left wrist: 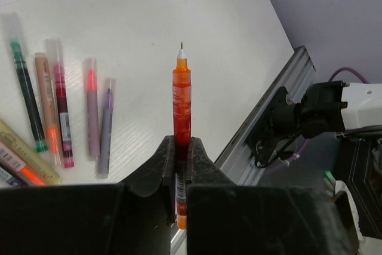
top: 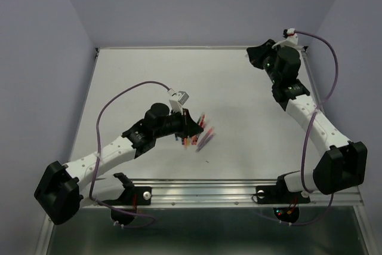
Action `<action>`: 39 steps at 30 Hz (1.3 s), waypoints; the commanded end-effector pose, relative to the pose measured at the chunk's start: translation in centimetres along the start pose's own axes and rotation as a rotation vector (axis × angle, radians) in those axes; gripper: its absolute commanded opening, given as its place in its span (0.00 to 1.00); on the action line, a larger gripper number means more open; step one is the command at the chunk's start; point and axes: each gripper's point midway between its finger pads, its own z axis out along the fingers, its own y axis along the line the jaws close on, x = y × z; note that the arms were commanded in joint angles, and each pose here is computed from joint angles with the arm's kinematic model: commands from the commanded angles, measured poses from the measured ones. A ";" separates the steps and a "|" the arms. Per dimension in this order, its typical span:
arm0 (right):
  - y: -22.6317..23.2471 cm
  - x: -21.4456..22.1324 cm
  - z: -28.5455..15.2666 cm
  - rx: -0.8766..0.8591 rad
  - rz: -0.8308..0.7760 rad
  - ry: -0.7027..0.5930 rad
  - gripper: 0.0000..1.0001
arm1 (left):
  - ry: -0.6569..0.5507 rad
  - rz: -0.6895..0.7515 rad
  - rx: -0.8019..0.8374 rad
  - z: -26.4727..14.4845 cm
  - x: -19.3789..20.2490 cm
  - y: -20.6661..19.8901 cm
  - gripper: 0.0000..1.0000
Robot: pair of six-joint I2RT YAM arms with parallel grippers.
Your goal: Open the pen caps
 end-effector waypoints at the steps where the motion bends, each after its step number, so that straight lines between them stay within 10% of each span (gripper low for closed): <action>1: -2.5 -5.8 0.7 0.096 -0.018 -0.178 0.01 | -0.022 -0.022 0.055 -1.3 0.0 -1.4 0.00; 17: -18.4 12.5 -1.4 0.554 -0.271 0.469 0.01 | -0.142 -0.205 -0.833 -3.4 -10.8 18.3 0.00; 25: -22.6 17.4 -0.6 0.677 -0.277 0.626 0.01 | 0.001 -0.222 -0.964 -2.2 -12.2 25.9 0.00; 39: -24.1 19.0 -0.8 0.741 -0.271 0.668 0.33 | 0.201 -0.275 -1.115 -1.5 -9.2 33.1 0.04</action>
